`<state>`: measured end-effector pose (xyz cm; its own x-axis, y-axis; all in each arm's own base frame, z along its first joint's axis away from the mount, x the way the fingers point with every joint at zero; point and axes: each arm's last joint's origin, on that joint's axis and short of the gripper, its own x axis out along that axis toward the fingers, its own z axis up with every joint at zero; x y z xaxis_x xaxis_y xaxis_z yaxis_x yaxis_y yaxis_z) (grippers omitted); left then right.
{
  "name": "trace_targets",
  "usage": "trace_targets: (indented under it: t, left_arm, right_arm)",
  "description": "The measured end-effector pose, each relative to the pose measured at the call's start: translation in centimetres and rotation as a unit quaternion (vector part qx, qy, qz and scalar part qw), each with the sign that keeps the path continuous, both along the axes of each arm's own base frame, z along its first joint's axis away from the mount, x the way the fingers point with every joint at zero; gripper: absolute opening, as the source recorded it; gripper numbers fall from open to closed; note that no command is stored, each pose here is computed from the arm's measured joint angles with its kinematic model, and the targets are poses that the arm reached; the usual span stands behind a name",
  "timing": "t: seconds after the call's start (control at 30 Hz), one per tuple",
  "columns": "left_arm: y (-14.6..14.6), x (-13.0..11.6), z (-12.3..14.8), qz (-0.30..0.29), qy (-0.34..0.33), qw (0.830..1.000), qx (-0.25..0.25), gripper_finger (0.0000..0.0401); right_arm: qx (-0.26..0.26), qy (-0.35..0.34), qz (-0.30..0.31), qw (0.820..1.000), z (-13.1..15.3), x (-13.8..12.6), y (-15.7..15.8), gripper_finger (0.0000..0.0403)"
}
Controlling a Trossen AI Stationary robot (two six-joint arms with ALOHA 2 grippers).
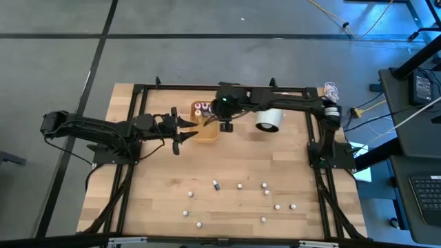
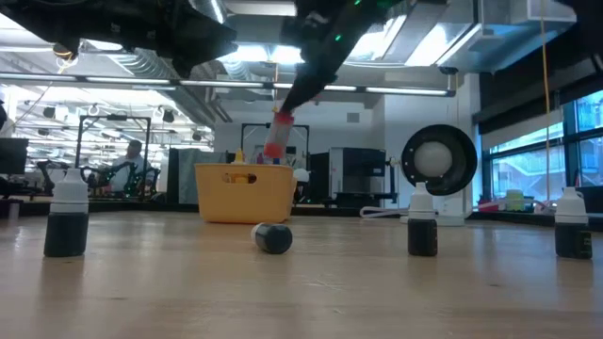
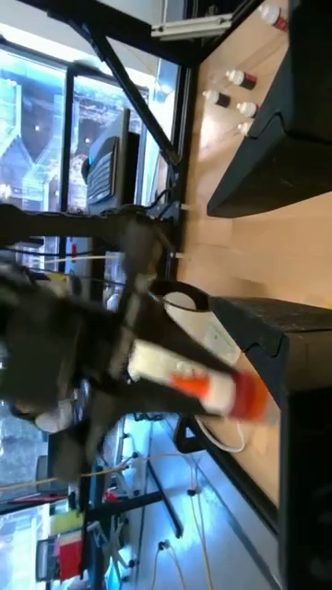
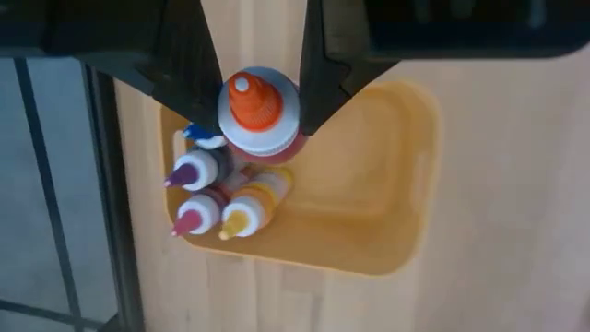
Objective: Pick & Place food coloring
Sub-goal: Put the large orange food coloring bottle into the yellow bin
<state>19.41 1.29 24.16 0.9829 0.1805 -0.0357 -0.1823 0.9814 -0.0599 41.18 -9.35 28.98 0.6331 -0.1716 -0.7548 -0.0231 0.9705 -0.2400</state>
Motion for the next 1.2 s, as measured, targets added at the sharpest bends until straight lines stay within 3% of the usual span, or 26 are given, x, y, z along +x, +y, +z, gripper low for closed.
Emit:
trace_targets:
  t: [0.4,0.93,1.2]
  left_arm:
    - [-0.1,-1.0,-0.2,-0.001,0.029,0.999,-0.028,0.0143]
    - [0.0,-1.0,-0.4,0.003,0.042,0.999,-0.024,0.0147]
    - [0.0,-1.0,-0.4,0.003,0.042,0.999,-0.024,0.0145]
  right_arm:
    - [0.005,0.079,0.006,0.997,-4.8,3.2,-2.4,0.0122]
    - [-0.001,0.089,-0.012,0.996,-8.1,4.3,-4.2,0.0123]
    - [-0.005,0.082,-0.014,0.996,-8.1,4.4,-4.4,0.0204]
